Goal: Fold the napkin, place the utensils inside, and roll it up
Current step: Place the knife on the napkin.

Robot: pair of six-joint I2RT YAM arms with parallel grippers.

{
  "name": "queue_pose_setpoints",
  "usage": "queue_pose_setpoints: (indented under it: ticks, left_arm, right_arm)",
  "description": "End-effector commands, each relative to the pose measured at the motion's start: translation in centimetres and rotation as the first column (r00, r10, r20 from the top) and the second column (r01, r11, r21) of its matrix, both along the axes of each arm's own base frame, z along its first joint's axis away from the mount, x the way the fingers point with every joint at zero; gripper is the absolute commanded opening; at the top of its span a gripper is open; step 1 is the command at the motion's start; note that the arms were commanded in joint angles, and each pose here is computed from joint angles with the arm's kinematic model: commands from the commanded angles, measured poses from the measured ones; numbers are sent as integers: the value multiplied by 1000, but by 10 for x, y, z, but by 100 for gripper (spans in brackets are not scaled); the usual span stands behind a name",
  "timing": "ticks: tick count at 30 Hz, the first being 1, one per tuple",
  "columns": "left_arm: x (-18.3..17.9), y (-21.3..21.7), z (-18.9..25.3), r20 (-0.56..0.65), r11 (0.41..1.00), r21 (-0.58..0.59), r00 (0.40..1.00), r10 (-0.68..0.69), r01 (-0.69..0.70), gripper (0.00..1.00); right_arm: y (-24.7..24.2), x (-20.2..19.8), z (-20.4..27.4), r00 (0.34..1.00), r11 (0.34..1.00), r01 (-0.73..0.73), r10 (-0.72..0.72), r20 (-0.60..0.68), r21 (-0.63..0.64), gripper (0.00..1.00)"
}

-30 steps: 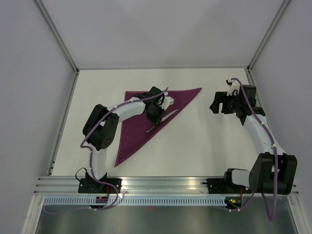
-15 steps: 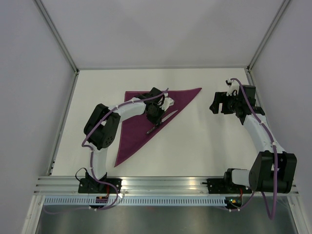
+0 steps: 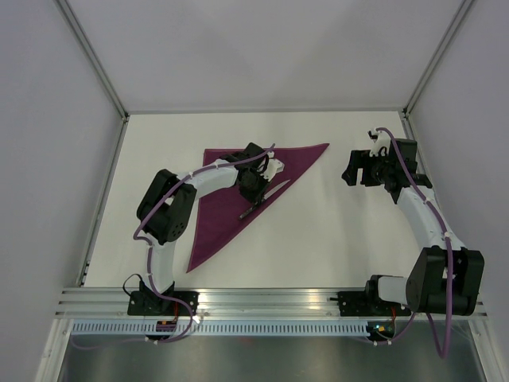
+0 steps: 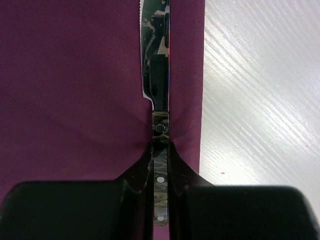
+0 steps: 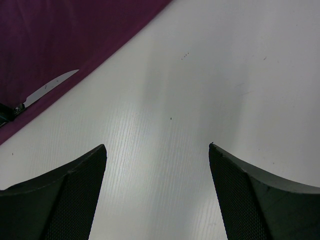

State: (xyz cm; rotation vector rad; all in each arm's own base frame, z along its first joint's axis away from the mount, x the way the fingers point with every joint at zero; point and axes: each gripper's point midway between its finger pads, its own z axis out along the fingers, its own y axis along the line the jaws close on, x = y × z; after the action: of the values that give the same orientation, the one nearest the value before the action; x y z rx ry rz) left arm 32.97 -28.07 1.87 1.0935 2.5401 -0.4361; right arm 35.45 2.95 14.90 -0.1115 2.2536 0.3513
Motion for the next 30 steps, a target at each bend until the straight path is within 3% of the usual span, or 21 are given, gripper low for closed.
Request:
queue_pose_setpoints:
  ticks: [1,18,20,30]
  left_arm:
    - [1,-10,5,2,999,-40,1000,16,-16,13]
    - [4,-10,28,51,998,-59,998,33,-30,43]
    - [7,-11,38,72,997,-72,997,35,-30,48]
    - [22,-11,107,217,987,-147,972,95,-63,54]
  right_arm:
    - [-5,9,12,999,1000,11,-10,44,-15,88]
    - [-4,9,15,999,1000,11,-11,49,-13,88]
    - [-5,9,14,999,1000,12,-11,48,-14,88]
    - [-4,8,16,999,1000,10,-10,52,-11,88]
